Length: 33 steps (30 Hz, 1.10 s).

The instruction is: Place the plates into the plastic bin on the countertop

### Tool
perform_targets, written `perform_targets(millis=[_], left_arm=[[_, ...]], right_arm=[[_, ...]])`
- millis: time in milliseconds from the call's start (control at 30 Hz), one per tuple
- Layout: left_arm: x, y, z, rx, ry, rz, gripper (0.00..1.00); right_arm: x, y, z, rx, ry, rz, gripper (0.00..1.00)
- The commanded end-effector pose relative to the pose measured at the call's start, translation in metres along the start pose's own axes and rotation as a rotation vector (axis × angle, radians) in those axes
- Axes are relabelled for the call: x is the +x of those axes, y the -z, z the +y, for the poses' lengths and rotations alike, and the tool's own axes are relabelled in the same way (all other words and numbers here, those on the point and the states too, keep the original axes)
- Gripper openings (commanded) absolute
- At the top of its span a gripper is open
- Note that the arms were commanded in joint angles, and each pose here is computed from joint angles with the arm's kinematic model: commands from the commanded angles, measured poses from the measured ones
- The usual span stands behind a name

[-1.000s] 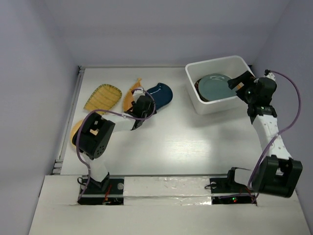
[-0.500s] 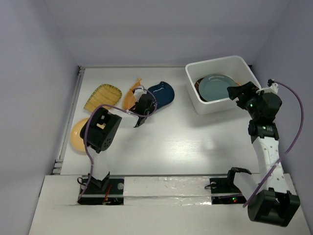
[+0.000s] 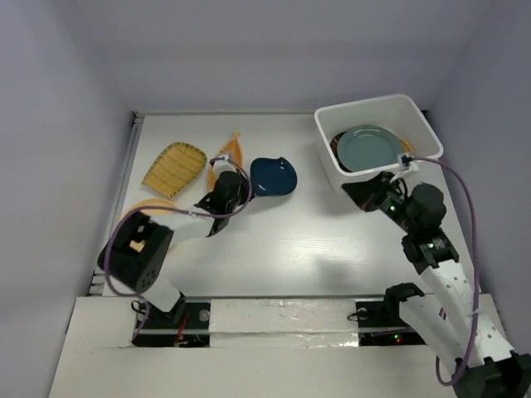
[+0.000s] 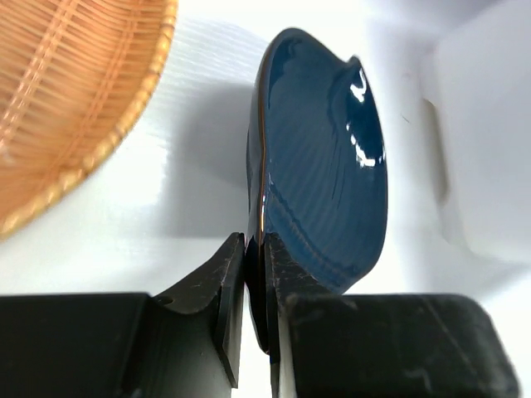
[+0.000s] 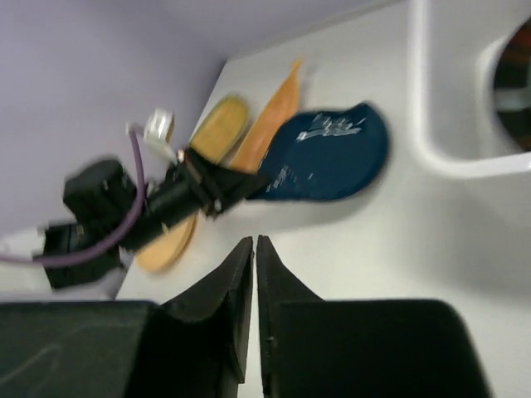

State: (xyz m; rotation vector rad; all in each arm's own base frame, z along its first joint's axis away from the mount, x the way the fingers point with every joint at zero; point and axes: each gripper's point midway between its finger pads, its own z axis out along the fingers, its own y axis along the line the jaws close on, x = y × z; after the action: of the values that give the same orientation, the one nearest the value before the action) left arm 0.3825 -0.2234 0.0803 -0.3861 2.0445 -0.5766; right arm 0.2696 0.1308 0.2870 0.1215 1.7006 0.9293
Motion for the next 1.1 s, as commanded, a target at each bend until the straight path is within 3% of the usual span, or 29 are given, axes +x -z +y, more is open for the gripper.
perform_targets(millis=[0,33,133,233,333,833,900,1000,1033,1067], left_arm=[[-0.067,0.045,-0.063,0.24,0.081,-0.176,0.0],[-0.064,0.053,-0.058,0.24,0.083,-0.171,0.0],[-0.08,0.087,-0.064,0.298,0.106,-0.211,0.0],[-0.095,0.126,-0.074,0.386,0.135,-0.244,0.0],[-0.092,0.144,-0.072,0.418,0.15,-0.234,0.0],[-0.085,0.208,-0.095,0.647,0.183,-0.158,0.0],[-0.085,0.216,-0.1,0.686,0.187,-0.153,0.0],[-0.086,0.218,-0.103,0.691,0.172,-0.146,0.0],[-0.085,0.216,-0.101,0.679,0.159,-0.142,0.02],[-0.087,0.216,-0.102,0.675,0.15,-0.144,0.08]], right_arm=[[0.03,-0.005,0.028,-0.104,-0.02,0.065,0.14],[0.033,-0.006,0.033,-0.123,-0.028,0.062,0.41],[0.052,-0.01,0.043,-0.15,-0.075,0.086,0.9],[0.068,-0.022,0.042,-0.12,-0.11,0.111,0.98],[0.081,-0.036,0.042,-0.107,-0.123,0.143,1.0],[0.091,-0.107,0.073,-0.241,-0.195,0.167,0.96],[0.089,-0.114,0.072,-0.23,-0.197,0.158,0.87],[0.085,-0.12,0.07,-0.212,-0.202,0.139,0.5],[0.082,-0.121,0.07,-0.204,-0.203,0.132,0.26],[0.076,-0.12,0.072,-0.199,-0.202,0.115,0.15]])
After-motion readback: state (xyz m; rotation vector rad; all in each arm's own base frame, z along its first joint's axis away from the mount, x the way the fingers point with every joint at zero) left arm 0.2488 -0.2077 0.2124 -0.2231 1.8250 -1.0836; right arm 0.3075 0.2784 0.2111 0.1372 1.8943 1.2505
